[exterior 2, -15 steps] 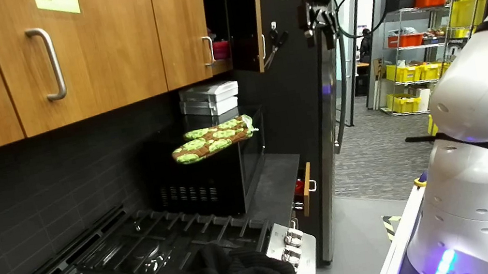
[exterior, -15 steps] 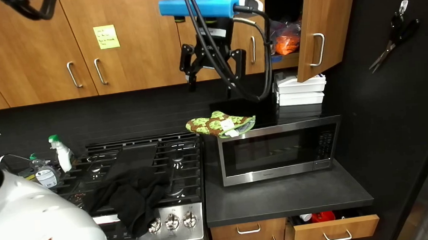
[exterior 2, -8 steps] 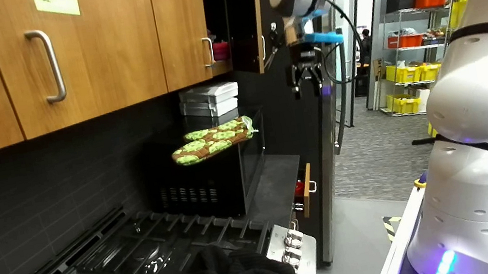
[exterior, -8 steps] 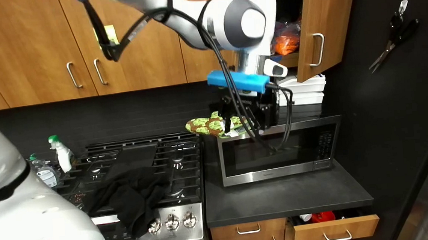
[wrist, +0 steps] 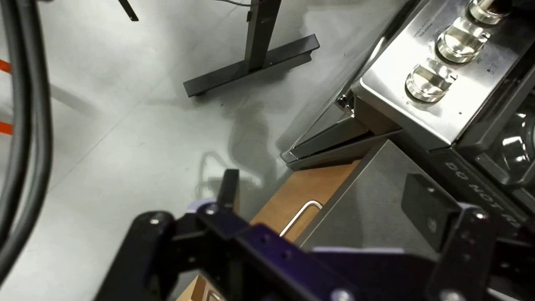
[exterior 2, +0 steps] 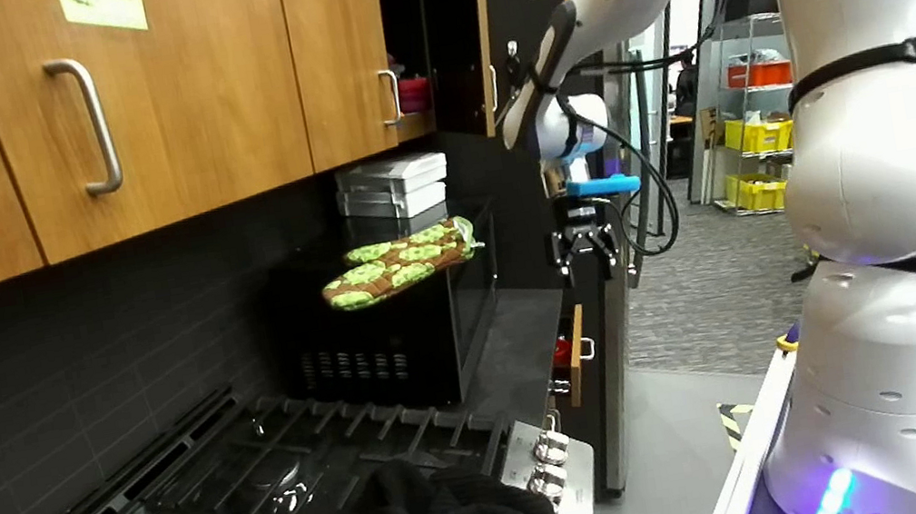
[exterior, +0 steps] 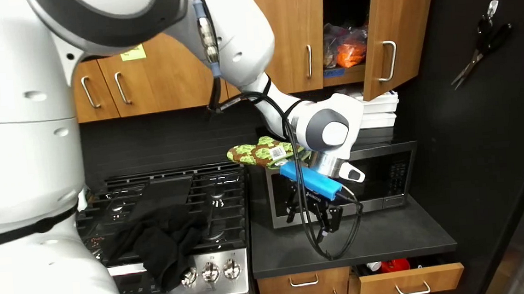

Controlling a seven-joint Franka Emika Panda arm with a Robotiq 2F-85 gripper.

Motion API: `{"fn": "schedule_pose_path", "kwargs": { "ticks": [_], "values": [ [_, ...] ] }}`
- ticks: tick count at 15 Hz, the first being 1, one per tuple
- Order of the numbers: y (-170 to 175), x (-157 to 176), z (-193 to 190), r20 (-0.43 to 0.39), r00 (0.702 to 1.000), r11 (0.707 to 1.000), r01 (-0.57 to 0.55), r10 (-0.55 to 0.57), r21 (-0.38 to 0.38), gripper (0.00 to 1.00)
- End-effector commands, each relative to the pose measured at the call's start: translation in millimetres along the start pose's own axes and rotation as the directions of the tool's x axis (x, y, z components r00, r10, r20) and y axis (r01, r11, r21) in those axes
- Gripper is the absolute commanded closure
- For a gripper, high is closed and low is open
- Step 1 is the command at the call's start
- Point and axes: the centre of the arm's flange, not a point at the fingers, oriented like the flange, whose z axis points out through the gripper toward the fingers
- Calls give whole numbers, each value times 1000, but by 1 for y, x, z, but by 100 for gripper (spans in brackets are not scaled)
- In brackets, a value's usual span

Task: Pull the top drawer to open it

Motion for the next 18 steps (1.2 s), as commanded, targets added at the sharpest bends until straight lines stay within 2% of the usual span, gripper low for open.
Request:
{"fn": "schedule_pose_path", "kwargs": {
  "ticks": [1, 4, 6, 9, 13, 16, 18],
  "values": [
    [0, 6, 8, 14, 1000, 1000, -1, 1, 5, 0],
    [0, 14, 10, 17, 1000, 1000, 0, 0, 2, 0],
    [-6, -5, -5, 1, 1000, 999, -24, 24, -22, 0],
    [-3, -8, 8, -42, 993, 992, -113, 111, -54, 0],
    [7, -3, 68, -37, 970, 968, -241, 239, -74, 0],
    [22, 1, 114, 1, 947, 944, -320, 321, -80, 0],
    [35, 13, 142, -31, 933, 929, -360, 359, -88, 0]
  ]
}}
